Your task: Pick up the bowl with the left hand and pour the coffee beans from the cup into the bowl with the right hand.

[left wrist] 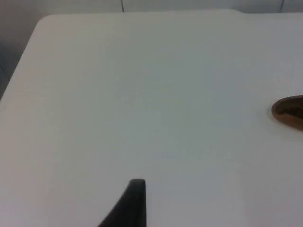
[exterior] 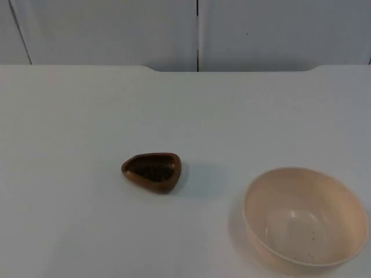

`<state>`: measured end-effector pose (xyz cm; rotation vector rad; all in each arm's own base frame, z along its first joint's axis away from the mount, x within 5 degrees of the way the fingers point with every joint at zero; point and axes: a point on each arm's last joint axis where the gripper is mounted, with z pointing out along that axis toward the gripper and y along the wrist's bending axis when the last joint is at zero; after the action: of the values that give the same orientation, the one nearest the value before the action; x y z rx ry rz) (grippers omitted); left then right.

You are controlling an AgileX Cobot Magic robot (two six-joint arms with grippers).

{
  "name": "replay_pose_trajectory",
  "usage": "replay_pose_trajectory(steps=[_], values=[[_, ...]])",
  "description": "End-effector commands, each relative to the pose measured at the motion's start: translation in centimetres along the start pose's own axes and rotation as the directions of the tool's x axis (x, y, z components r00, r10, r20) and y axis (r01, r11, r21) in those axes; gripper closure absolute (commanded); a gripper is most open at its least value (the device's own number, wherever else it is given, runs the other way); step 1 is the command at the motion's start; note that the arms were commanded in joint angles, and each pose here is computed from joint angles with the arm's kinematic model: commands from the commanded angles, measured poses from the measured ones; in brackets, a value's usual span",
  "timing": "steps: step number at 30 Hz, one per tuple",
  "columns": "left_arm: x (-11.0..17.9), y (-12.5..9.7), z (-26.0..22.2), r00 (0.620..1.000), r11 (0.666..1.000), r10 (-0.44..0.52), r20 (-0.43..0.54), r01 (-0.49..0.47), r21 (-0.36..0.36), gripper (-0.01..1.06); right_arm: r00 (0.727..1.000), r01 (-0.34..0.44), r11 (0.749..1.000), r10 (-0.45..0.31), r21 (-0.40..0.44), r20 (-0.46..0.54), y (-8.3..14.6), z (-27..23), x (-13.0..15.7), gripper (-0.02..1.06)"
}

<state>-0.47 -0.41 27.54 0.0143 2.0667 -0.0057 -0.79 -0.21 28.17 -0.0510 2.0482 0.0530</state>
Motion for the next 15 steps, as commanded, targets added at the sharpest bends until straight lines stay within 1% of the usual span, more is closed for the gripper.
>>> replay_pose_trajectory(steps=[1, 6, 10, 15], values=[[-0.5, -0.1, -0.4, 0.999, 1.0, -0.015, 0.044, 0.014, 0.012, 0.02, 1.0, 0.003, 1.0, -0.003, 0.011, 0.003, 0.0, 0.1, 0.1, -0.01], [-1.3, -0.2, -1.1, 0.996, 1.0, -0.019, 0.089, 0.017, 0.021, 0.02, 1.0, 0.003, 1.0, -0.003, 0.011, 0.003, 0.0, 0.1, 0.1, -0.01], [-2.3, -0.4, -0.9, 0.997, 0.999, -0.027, 0.075, 0.025, 0.038, 0.02, 1.0, 0.003, 1.0, -0.003, 0.011, 0.003, 0.0, 0.1, 0.1, -0.01], [-3.6, -0.4, -0.8, 0.997, 0.999, -0.025, 0.067, 0.022, 0.042, 0.02, 1.0, 0.003, 1.0, -0.003, 0.011, 0.003, 0.0, 0.1, 0.1, -0.01]])
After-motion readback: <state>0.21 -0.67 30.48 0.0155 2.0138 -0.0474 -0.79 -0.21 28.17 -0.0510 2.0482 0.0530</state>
